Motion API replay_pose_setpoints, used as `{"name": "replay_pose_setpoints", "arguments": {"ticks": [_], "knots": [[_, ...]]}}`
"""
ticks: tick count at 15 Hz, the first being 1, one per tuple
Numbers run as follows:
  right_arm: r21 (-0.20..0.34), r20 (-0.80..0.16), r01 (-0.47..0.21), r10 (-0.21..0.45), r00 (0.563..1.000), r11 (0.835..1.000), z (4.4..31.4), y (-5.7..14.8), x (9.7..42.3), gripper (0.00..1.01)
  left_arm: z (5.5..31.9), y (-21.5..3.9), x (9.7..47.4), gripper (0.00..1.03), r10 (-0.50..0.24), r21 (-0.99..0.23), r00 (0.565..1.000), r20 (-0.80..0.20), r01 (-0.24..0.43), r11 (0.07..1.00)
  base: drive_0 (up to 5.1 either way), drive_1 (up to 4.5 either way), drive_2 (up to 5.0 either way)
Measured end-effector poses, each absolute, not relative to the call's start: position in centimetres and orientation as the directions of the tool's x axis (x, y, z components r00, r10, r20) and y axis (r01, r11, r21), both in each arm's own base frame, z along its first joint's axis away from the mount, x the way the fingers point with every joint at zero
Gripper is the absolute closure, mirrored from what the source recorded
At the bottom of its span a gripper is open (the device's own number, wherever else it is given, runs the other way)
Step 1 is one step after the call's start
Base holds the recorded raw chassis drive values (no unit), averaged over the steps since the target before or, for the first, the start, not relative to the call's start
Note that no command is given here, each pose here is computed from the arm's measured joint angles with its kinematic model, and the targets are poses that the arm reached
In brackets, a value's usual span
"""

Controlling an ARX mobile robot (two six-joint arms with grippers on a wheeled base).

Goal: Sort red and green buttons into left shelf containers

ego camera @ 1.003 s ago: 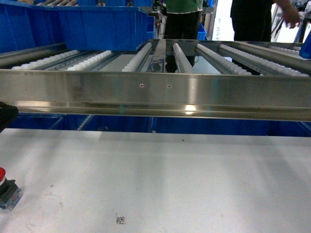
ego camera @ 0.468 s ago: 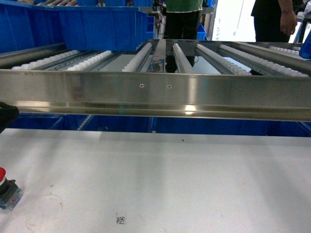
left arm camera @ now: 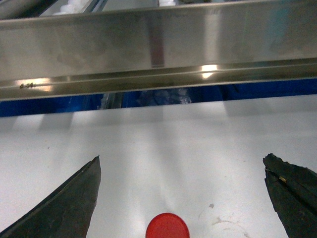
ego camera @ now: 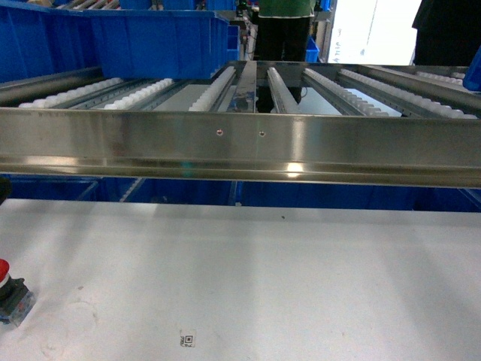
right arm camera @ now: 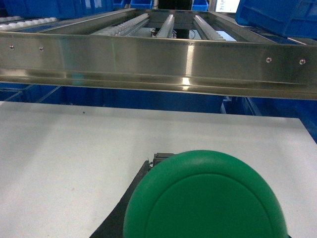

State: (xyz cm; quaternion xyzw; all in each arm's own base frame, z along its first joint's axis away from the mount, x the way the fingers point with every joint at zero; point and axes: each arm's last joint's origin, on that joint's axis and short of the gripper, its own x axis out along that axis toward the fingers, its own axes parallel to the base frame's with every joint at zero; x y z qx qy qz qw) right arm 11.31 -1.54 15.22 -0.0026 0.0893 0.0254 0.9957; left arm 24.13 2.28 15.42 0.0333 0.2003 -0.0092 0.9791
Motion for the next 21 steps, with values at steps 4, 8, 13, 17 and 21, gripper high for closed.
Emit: {"name": "replay_pose_setpoints", "arguments": {"ticks": [4,8,13,17,21], "knots": [[-0.001,-0.178,-0.051,0.050,0.983,0.999,15.2,-1.5,11.3,0.75,12.0,3.1,25.5,0.05,0.036,0.056,0.837,-0.546,-0.007,0.998,0.0,0.00,0.0],[-0.001,-0.178,-0.051,0.050,0.983,0.999,15.2,-1.5,11.3,0.75,11.0,3.6,29.2,0.05,0.020,0.060,0.793,-0.608,0.020,0.998,0.0,0.00,0.0],[-0.001,-0.178,-0.051,0.050,0.983,0.999,15.2,-1.5,11.3,0.75,8.1,2.3,29.5,0.05,0.032,0.079,0.707,-0.706,0.034,0.996,0.0,0.00,0.0],[-0.001,-0.178,-0.051,0.050,0.983,0.999,15.2,-1.5,11.3,0.75,6.5,1.8,28.8,0.05,0.006,0.027,0.653,-0.757,0.022,0.999,0.0,0.00,0.0],[-0.001,-0.178,-0.051,0.050,0.983,0.999,15.2,-1.5,11.3,0.75,6.1,1.4,28.5,0.23,-0.005,0.005,0.628,-0.778,0.014,1.000,0.0,0.00,0.0]]}}
